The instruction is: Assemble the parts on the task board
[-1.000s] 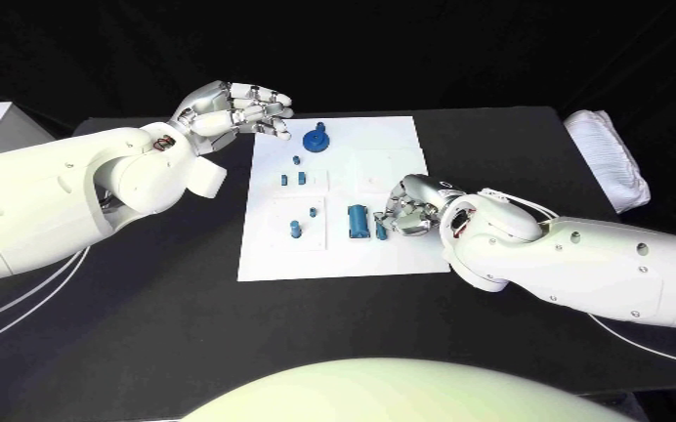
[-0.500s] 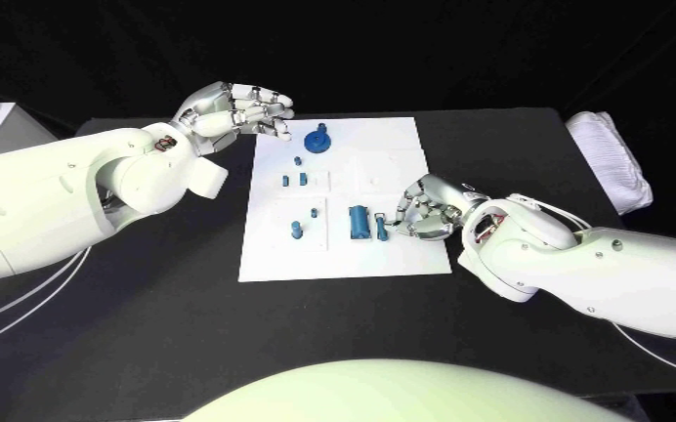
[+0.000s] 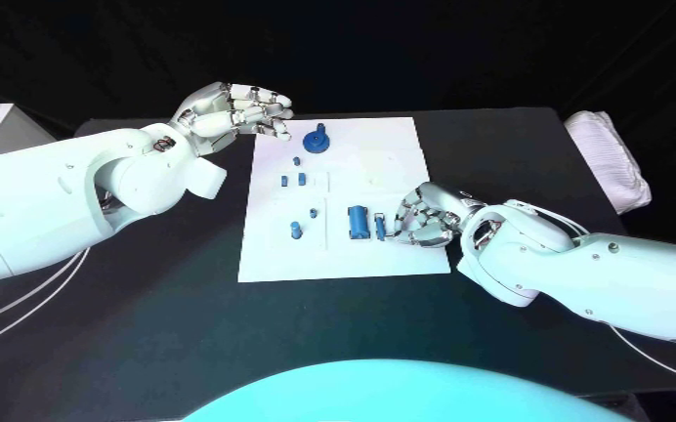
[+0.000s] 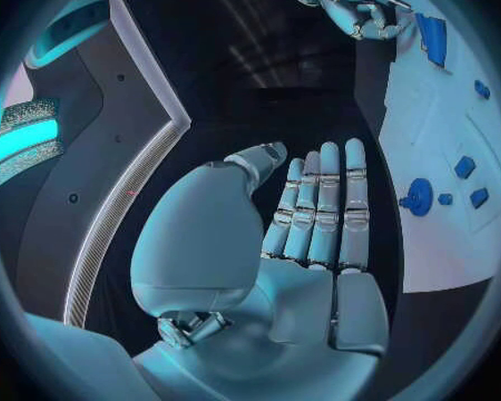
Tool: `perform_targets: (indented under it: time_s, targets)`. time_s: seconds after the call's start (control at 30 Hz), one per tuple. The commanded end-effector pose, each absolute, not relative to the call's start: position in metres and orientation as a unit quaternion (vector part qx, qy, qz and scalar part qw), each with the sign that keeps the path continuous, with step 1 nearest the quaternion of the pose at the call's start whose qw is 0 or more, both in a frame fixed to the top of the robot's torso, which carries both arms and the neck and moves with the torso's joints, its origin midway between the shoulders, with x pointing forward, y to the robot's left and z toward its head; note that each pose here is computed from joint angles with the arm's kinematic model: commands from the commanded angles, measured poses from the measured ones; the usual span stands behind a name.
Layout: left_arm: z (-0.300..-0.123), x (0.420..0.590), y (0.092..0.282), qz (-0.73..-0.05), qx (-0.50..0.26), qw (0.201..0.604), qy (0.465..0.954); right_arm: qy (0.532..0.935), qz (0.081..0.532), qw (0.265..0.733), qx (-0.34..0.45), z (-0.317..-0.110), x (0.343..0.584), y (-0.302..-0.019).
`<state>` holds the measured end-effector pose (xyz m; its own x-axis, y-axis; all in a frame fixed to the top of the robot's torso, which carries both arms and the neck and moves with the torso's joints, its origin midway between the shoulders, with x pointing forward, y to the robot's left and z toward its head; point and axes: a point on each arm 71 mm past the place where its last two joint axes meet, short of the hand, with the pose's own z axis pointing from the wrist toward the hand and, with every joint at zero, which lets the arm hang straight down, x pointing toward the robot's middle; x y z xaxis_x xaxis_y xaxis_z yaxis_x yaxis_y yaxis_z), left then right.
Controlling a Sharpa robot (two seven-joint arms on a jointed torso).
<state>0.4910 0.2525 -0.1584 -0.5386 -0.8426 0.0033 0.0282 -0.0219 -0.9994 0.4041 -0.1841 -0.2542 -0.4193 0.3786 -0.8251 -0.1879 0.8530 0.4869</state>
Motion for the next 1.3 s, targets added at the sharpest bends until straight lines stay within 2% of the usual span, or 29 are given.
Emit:
perform_targets:
  time_s: [0.03,0.53,0.83,1.3]
  targets:
    - [-0.1575,0.4903,0.2504,-0.640,-0.330,0.337,0.606,0.802,0.251,0.538,0.063,-0.2556,0.4056,-0.1847]
    - [-0.1576,0.4899,0.2517,-0.639,-0.331,0.337,0.607,0.798,0.228,0.553,0.068,-0.2588,0.4129,-0.1831]
    - [-0.1578,0.4898,0.2523,-0.638,-0.331,0.336,0.608,0.806,0.222,0.545,0.059,-0.2619,0.4151,-0.1801]
    - [-0.1580,0.4895,0.2528,-0.637,-0.331,0.334,0.610,0.814,0.236,0.527,0.063,-0.2634,0.4133,-0.1802]
